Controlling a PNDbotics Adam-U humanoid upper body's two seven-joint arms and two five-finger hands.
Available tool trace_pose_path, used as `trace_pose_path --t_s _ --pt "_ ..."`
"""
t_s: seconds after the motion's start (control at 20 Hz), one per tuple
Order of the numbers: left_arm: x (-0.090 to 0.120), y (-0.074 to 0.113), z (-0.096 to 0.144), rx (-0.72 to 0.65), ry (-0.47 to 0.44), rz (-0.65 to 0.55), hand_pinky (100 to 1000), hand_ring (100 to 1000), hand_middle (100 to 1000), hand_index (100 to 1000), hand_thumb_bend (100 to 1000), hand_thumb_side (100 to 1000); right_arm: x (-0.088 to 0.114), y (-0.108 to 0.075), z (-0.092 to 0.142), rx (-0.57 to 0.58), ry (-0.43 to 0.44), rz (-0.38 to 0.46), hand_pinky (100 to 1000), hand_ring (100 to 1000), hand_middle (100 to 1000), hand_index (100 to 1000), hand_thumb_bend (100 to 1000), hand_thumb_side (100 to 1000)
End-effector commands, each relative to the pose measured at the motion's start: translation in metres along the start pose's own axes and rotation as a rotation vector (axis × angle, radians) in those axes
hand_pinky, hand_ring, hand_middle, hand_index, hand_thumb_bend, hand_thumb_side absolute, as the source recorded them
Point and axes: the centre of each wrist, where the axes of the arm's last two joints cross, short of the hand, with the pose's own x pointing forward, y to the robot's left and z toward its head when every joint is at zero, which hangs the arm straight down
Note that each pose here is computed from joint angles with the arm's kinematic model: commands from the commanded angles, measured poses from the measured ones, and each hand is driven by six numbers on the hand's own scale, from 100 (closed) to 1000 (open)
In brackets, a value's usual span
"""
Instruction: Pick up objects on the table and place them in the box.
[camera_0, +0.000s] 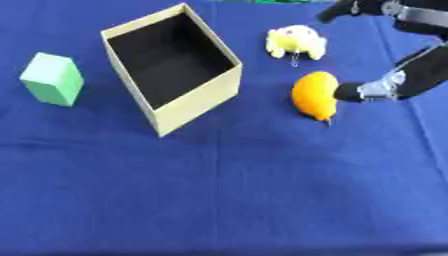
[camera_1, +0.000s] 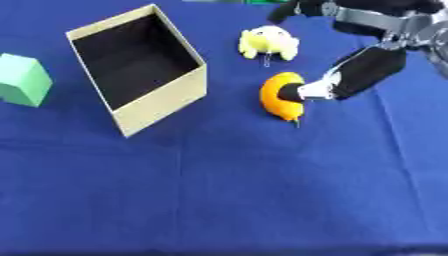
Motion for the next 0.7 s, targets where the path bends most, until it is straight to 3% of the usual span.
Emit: trace_pose_path --t_s 0.05,0.7 --pt "0.004 0.005 -0.007 0.015 -0.031 0.001 532 687 714 818 278 1000 0.003 -0.005 0.002 -0.003 0.021 0.013 897 942 863 939 465 596" --pt "0.005 0.004 -0.007 0.017 -0.034 0.011 530 686 712 817 274 1000 0.003 0.02 -0.004 0.128 0.136 -0.031 894 946 862 943 433 620"
